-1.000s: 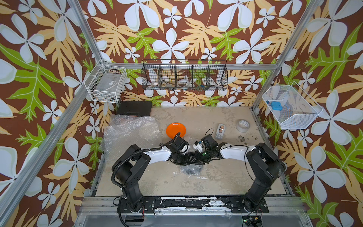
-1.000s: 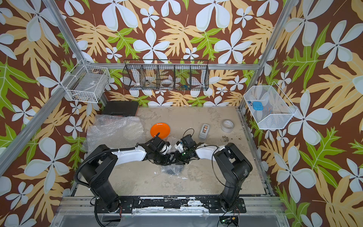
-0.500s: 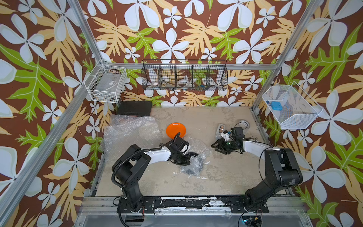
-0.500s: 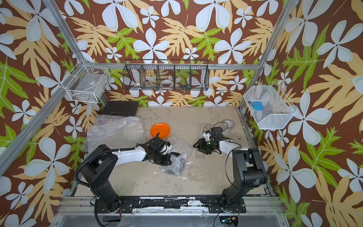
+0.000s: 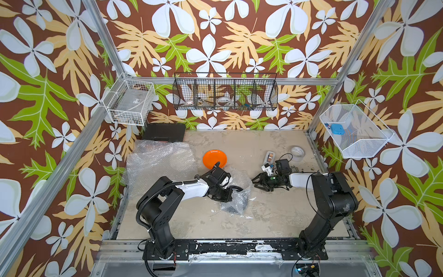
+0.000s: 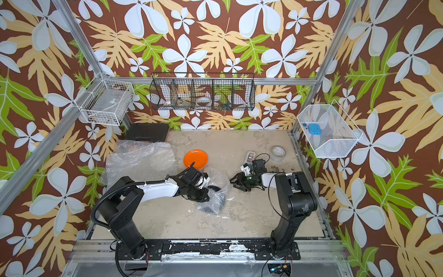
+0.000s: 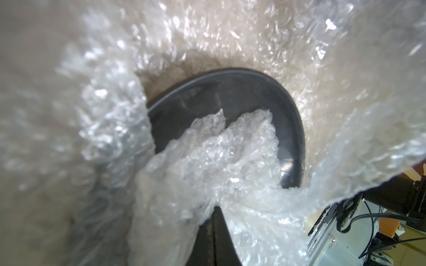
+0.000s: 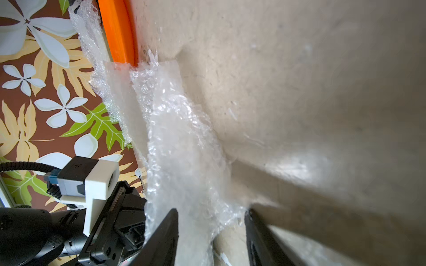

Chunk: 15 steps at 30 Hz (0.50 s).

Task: Wrap dinner plates in bubble wrap
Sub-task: Wrap the plate in the bubble wrap.

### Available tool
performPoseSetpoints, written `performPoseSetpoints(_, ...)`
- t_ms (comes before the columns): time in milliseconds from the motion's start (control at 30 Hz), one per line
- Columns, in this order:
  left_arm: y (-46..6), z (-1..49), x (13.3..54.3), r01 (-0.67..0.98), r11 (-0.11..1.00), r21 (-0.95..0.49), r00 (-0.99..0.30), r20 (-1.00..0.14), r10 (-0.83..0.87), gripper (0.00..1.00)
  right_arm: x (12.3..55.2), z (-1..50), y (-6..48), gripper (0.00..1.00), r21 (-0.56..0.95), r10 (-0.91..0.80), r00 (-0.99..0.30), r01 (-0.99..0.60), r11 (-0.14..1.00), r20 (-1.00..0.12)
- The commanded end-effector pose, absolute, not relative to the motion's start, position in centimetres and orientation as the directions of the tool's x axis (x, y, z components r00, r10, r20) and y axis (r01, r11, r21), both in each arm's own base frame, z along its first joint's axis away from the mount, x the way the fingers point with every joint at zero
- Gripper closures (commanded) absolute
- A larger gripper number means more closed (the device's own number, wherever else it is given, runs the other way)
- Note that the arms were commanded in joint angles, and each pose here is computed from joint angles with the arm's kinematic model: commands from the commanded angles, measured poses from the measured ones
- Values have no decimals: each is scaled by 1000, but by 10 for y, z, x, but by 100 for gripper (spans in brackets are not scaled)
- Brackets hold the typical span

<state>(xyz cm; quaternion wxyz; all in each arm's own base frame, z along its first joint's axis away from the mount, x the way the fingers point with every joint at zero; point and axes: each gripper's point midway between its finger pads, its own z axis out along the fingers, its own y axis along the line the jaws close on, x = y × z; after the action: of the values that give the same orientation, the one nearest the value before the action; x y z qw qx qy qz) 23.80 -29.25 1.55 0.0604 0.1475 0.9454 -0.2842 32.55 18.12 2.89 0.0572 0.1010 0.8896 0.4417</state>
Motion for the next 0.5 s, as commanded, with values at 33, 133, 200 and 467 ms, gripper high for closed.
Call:
performPoseSetpoints(33,-257,-11,226,263,890,-374,-965,-113,238,100,331,12,180,50,741,270,-963,187,645,8)
performPoseSetpoints(133,-257,-12,226,261,890,-374,-965,-111,237,100,343,24,198,47,786,256,-967,150,600,-11)
performPoseSetpoints(200,-257,-12,225,261,890,-375,-965,-110,237,100,349,32,210,45,801,232,-973,121,586,-23)
performPoseSetpoints(467,-257,-13,225,259,890,-376,-966,-107,236,100,360,75,242,39,881,182,-982,38,471,-55)
